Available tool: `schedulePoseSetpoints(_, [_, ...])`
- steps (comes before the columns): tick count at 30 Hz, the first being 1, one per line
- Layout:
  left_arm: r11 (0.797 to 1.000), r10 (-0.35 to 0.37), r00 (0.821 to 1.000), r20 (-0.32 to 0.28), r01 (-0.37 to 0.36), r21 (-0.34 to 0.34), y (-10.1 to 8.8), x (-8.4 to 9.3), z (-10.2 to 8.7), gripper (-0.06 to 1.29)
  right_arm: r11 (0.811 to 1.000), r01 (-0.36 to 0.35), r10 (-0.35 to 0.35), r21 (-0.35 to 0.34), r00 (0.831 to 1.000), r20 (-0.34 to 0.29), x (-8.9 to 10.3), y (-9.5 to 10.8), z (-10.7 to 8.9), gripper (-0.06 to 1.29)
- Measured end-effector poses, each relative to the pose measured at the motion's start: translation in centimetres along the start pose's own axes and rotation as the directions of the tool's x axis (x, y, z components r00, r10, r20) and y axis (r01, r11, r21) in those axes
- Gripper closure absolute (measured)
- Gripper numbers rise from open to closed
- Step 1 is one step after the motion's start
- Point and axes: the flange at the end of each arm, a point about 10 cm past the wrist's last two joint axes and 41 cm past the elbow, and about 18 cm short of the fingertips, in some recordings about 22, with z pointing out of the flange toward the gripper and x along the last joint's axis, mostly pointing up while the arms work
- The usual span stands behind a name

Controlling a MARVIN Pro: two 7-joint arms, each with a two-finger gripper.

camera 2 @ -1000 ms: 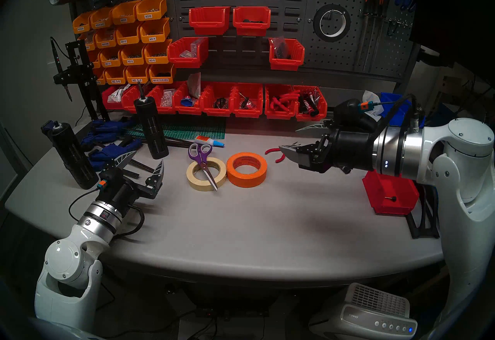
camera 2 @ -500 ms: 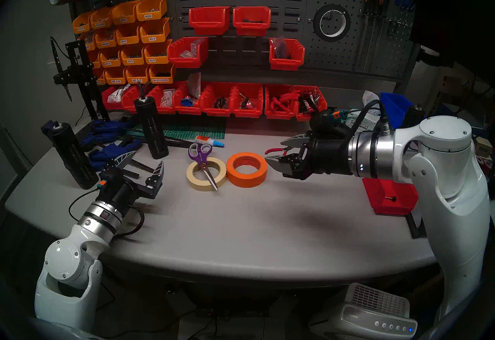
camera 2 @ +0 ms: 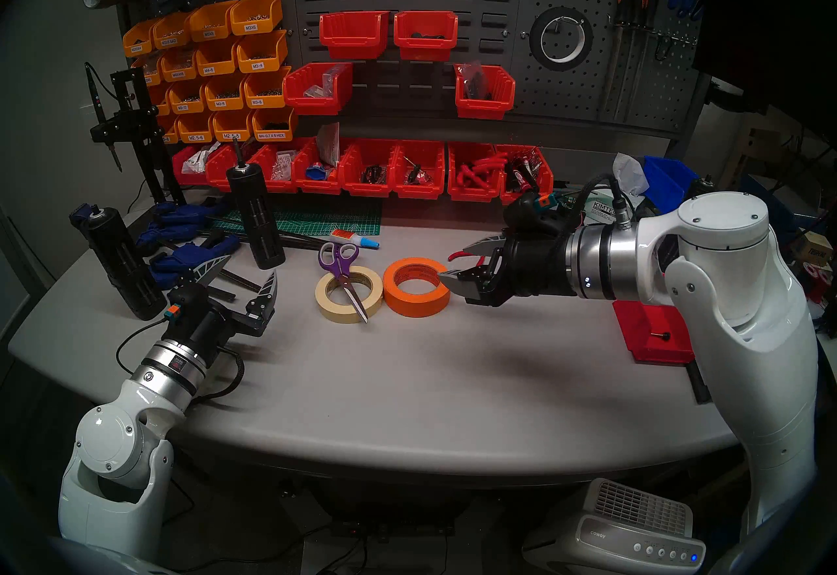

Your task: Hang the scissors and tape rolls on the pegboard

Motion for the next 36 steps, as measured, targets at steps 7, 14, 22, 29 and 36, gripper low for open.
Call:
schedulePoseSetpoints(7, [1.000,0.000,1.000,0.000,0.000,0.000,0.0,0.0,0.0,0.00,1.000,0.004,-0.005,0.005,0.999,0.036,-0.3,0.2,0.7,0.26])
schedulePoseSetpoints(14, [1.000,0.000,1.000,0.000,0.000,0.000,0.0,0.0,0.0,0.00,1.000,0.005,-0.007,0.020,0.997,0.082,-0.7,0.5,1.5,0.29])
schedulePoseSetpoints(22, [1.000,0.000,1.000,0.000,0.000,0.000,0.0,0.0,0.0,0.00,1.000,0.004,-0.006,0.019,0.994,0.110,-1.0,0.8,2.1,0.29])
schedulePoseSetpoints(29, [1.000,0.000,1.000,0.000,0.000,0.000,0.0,0.0,0.0,0.00,1.000,0.006,-0.008,0.014,0.994,0.110,-0.7,1.1,2.5,0.29])
schedulePoseSetpoints(36, [1.000,0.000,1.000,0.000,0.000,0.000,0.0,0.0,0.0,0.00,1.000,-0.014,0.012,0.014,0.991,0.131,-1.2,1.4,3.9,0.34])
